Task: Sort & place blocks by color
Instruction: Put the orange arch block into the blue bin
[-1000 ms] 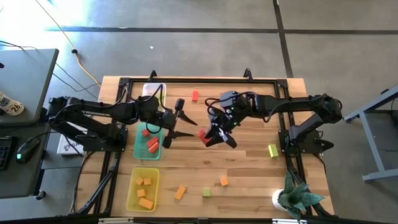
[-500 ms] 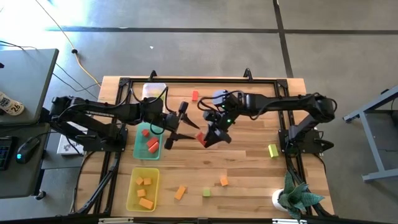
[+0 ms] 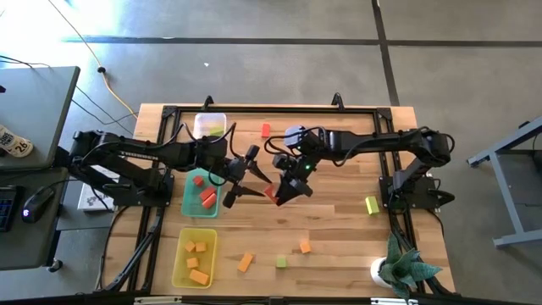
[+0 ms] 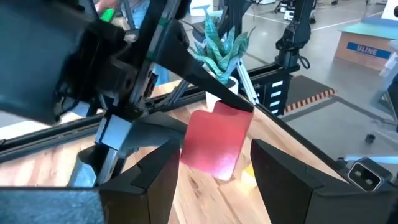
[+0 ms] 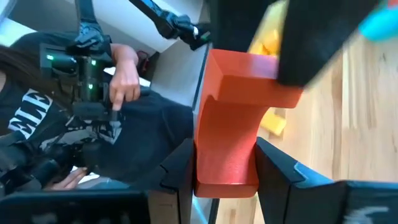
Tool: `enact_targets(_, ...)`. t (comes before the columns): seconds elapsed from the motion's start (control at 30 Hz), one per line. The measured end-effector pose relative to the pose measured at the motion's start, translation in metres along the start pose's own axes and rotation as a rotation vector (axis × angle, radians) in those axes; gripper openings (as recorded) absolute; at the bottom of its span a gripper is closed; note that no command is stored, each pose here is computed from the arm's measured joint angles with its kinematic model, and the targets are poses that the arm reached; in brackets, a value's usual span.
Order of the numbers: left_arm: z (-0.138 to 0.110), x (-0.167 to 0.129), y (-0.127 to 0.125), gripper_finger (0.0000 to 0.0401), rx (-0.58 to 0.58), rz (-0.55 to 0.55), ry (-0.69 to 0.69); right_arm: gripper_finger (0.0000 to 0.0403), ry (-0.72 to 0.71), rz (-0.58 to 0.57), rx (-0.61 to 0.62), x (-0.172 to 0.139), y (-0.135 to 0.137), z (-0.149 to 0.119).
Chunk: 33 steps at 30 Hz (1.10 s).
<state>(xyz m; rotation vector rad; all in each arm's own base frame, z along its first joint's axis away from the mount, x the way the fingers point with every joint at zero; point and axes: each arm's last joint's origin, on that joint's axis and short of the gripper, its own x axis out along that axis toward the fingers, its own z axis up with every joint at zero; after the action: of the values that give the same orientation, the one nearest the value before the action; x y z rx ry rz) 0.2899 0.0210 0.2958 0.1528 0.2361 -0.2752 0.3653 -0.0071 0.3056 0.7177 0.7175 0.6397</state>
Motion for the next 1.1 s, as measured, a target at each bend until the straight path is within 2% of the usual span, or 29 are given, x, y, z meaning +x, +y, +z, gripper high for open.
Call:
enact_targets(0.17,0.0007,0.0006,-0.0009,0.0186,0.002,0.003,-0.005,0.0106,-0.051,-0.007,0.017,-0.0001,0.0021,0.0053)
enact_targets(0.7,0.0007,0.0006,-0.0004,0.0184,0.008,0.022,-0.003,0.0106,-0.068,-0.025,0.046,-0.0022,-0.0017,0.007)
enact_targets(0.97,0.001,0.0007,-0.0007,0.0119,0.051,0.016,-0.007,0.0106,-0.053,0.0,0.037,-0.0042,-0.0025,0.0072)
enact_targets(1.1,0.0011,0.0006,-0.0007,0.0108,0.066,0.017,-0.007,0.0138,-0.053,0.0,0.037,-0.0042,-0.0027,0.0071)
